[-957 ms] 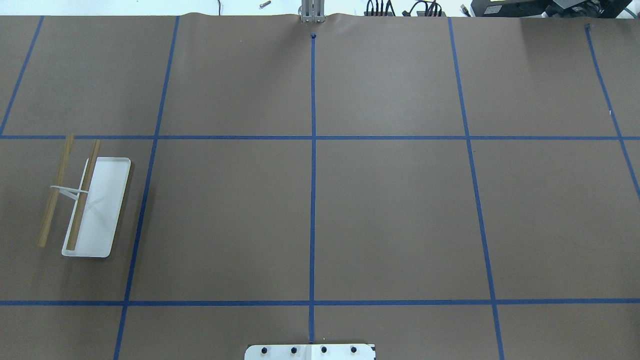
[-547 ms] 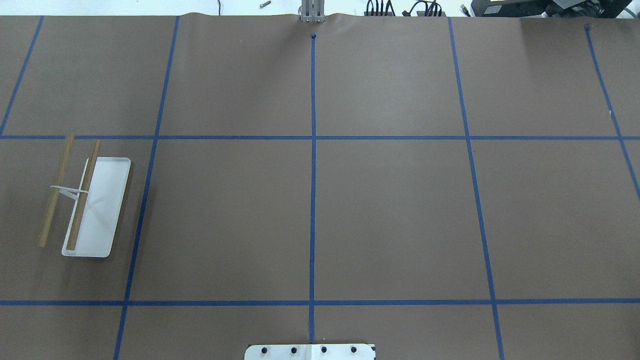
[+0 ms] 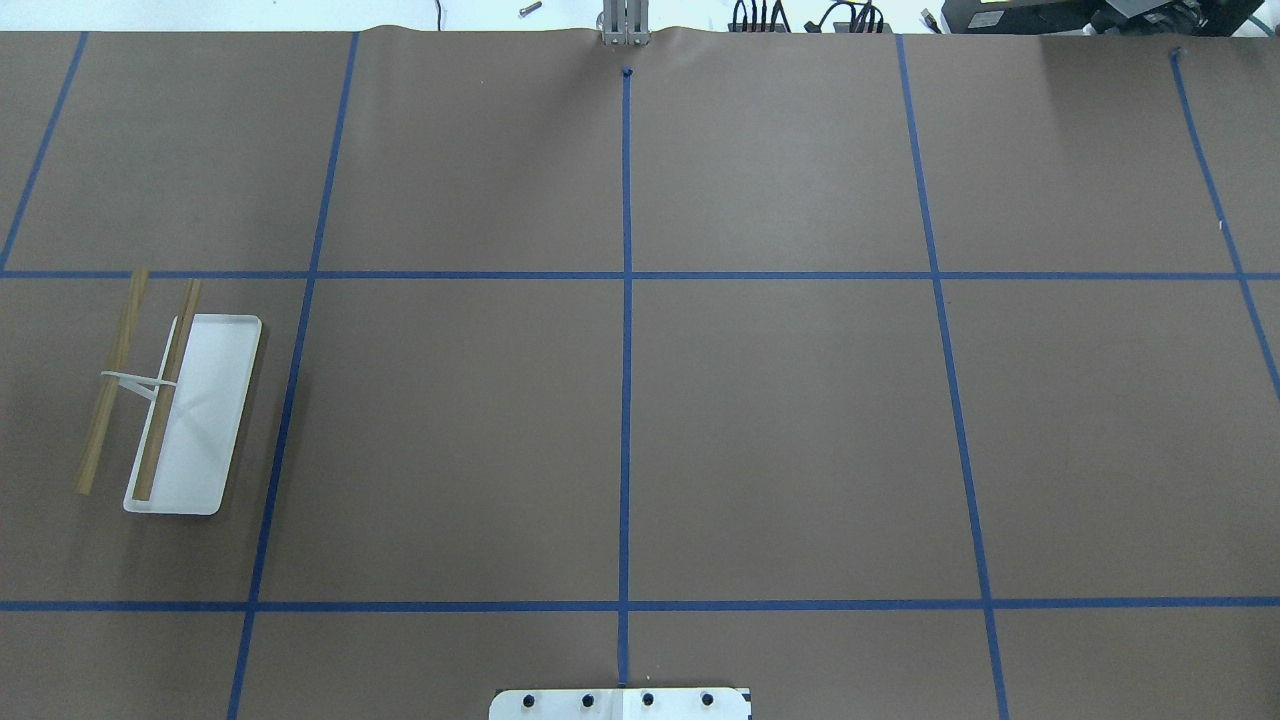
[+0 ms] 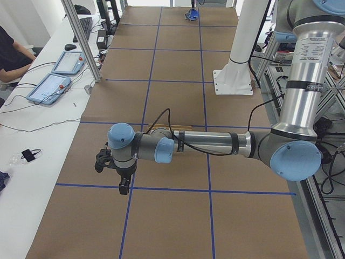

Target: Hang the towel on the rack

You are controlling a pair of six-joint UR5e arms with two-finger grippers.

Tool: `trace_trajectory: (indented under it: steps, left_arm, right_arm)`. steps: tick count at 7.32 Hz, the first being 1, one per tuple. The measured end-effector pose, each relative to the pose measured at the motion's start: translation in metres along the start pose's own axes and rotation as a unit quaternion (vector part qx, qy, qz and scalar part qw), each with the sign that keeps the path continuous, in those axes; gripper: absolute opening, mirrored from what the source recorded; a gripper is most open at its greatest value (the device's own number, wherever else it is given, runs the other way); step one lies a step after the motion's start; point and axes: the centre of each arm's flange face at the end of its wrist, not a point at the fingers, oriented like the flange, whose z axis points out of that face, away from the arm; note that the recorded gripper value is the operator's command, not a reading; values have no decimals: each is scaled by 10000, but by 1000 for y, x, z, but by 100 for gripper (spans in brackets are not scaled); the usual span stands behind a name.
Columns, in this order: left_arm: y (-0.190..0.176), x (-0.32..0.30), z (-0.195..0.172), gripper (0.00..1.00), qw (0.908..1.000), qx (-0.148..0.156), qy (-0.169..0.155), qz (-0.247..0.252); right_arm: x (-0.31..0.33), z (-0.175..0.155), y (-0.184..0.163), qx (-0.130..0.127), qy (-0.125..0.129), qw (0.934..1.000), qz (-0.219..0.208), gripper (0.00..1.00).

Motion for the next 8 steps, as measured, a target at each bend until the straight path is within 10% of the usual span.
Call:
trace_trajectory:
  steps: [8]
  left_arm:
    - [6, -4, 5, 99, 10000, -43, 7, -14]
  right_arm:
    - [16, 24, 7, -231, -82, 9997, -11, 100]
